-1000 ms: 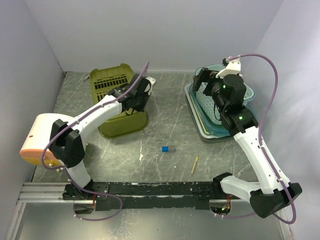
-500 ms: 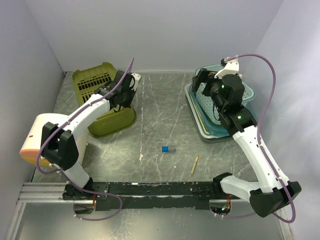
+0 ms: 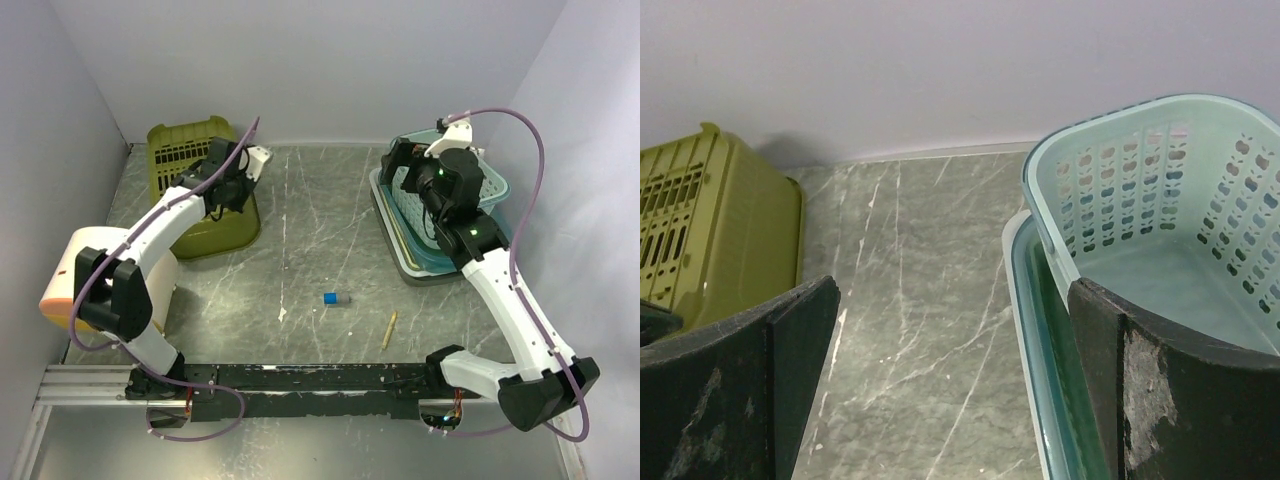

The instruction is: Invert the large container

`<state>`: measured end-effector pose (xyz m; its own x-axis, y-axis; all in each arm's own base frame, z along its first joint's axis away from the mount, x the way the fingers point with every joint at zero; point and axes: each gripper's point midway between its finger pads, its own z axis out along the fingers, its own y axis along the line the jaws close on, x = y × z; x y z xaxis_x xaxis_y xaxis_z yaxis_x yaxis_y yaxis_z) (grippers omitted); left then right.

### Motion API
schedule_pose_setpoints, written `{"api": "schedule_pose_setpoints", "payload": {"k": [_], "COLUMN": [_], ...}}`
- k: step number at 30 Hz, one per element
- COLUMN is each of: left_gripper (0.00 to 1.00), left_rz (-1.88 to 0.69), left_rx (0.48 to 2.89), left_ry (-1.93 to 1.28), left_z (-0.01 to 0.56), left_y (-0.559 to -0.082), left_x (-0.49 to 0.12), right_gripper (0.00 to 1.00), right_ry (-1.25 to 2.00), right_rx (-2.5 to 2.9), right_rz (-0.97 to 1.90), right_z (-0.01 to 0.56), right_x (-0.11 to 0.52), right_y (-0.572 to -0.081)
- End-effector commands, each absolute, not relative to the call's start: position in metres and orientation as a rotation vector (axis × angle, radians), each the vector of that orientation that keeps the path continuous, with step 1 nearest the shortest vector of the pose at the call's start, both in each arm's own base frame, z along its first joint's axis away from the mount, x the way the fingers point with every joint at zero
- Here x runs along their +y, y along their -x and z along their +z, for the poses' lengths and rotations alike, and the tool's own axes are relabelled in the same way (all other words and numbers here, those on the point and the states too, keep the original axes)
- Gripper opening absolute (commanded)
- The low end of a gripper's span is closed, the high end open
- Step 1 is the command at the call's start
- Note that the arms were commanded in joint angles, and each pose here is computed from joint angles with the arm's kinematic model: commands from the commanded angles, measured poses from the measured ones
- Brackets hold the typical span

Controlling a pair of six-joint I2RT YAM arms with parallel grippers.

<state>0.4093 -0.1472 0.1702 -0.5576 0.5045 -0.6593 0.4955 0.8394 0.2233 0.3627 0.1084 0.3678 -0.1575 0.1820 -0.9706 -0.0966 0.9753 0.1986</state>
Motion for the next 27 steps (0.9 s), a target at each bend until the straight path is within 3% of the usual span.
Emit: {"api": "schedule_pose_setpoints", "payload": {"k": [1, 18, 27], "left_gripper": [0.07, 0.07, 0.07], "left_rz": [0.113, 0.282, 0.278], "left_rx": [2.152, 2.065, 1.999], "left_ry": [-0.688, -0.677, -0.751], "left_z": [0.205, 0.215, 0.228], "left_y": [-0.419, -0.423, -0.43], "left_x": [-0.115, -0.064, -0.065], "right_gripper": [1.0, 1.0, 1.0], "right_ry": [-0.049, -0.01, 0.096], "right_rx": [1.698, 1.691, 1.813], "right_rz": [0.291, 0.286, 0.06], "right_z": [0.37, 0.363, 0.348], "right_x": [0.119, 0.121, 0.106], "right_y": [-0.369, -0.37, -0.387]}}
